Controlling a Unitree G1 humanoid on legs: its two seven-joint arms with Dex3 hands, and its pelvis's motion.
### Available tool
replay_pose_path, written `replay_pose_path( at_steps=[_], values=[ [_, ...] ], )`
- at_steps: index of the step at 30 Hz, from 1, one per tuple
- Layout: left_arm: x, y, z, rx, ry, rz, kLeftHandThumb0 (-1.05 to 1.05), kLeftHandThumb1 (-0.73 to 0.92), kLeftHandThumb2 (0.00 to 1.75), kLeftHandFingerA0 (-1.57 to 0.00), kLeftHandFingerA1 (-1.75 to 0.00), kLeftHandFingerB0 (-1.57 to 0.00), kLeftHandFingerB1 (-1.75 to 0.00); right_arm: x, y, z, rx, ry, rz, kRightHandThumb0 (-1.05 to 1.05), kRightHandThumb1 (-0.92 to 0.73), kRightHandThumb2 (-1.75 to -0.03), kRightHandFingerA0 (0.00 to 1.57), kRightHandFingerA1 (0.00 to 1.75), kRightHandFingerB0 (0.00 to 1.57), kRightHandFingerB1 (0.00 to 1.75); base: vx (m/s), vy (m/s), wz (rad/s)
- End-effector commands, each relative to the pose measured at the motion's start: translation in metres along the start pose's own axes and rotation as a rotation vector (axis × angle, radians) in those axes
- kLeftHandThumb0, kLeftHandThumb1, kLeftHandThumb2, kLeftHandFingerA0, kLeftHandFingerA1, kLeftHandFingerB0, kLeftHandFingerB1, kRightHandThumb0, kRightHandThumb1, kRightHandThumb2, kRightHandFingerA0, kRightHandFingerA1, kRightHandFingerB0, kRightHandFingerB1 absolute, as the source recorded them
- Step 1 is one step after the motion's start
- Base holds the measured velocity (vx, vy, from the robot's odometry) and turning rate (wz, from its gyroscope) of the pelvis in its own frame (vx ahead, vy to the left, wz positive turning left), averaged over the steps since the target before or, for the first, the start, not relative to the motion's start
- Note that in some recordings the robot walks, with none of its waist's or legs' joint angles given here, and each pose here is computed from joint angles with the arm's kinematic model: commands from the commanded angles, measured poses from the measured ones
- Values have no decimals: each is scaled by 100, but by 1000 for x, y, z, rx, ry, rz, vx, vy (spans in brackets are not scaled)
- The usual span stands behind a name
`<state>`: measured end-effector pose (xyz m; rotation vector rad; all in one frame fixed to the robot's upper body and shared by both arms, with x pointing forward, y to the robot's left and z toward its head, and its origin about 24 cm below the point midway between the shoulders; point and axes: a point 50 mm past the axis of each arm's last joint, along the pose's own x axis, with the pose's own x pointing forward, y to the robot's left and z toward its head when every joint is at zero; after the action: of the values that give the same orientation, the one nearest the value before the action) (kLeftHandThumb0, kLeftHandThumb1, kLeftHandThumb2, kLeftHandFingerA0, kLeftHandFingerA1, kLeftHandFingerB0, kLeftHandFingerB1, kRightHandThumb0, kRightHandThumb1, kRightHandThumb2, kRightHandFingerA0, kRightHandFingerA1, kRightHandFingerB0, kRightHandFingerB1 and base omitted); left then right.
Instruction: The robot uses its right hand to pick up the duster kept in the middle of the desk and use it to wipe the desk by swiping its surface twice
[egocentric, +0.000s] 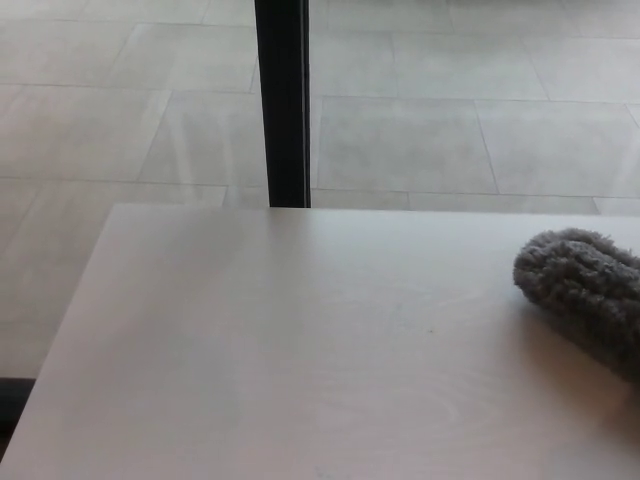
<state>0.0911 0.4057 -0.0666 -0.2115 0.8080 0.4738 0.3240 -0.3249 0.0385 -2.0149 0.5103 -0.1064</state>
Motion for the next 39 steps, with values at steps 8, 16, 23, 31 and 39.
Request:
replay_pose_path(
  at_steps=[8, 16, 23, 31, 39],
  values=[
    [-4, 5, 0, -15, -41, -3, -59, 90, 68, -34, -57, -32, -42, -8, 20, 12, 224, 162, 391, -47, -71, -65, 70, 146, 23, 38, 0, 0, 0],
    [-3, 4, 4, -40, -49, -5, -59, 90, 68, -34, -59, -33, -43, -12, -36, 107, 88, -119, 242, -45, -68, -64, 75, 150, 57, 55, 0, 0, 0],
    [-2, 4, 9, -14, -64, -10, -59, 92, 69, -35, -60, -32, -41, -39, -53, 166, -106, -295, 85, -39, -65, -58, 76, 173, 71, 84, 0, 0, 0],
    [-1, 3, 17, 15, -76, -13, -57, 92, 74, -35, -57, -31, -40, -76, -64, 208, -122, -464, -90, -42, -42, -90, 120, 138, 76, 94, 0, 0, 0],
    [-1, 3, 22, 26, -82, -25, -56, 92, 69, -32, -57, -29, -39, -108, -54, 216, -124, -639, -148, -34, -59, -68, 92, 175, 74, 105, 0, 0, 0]
  ],
)
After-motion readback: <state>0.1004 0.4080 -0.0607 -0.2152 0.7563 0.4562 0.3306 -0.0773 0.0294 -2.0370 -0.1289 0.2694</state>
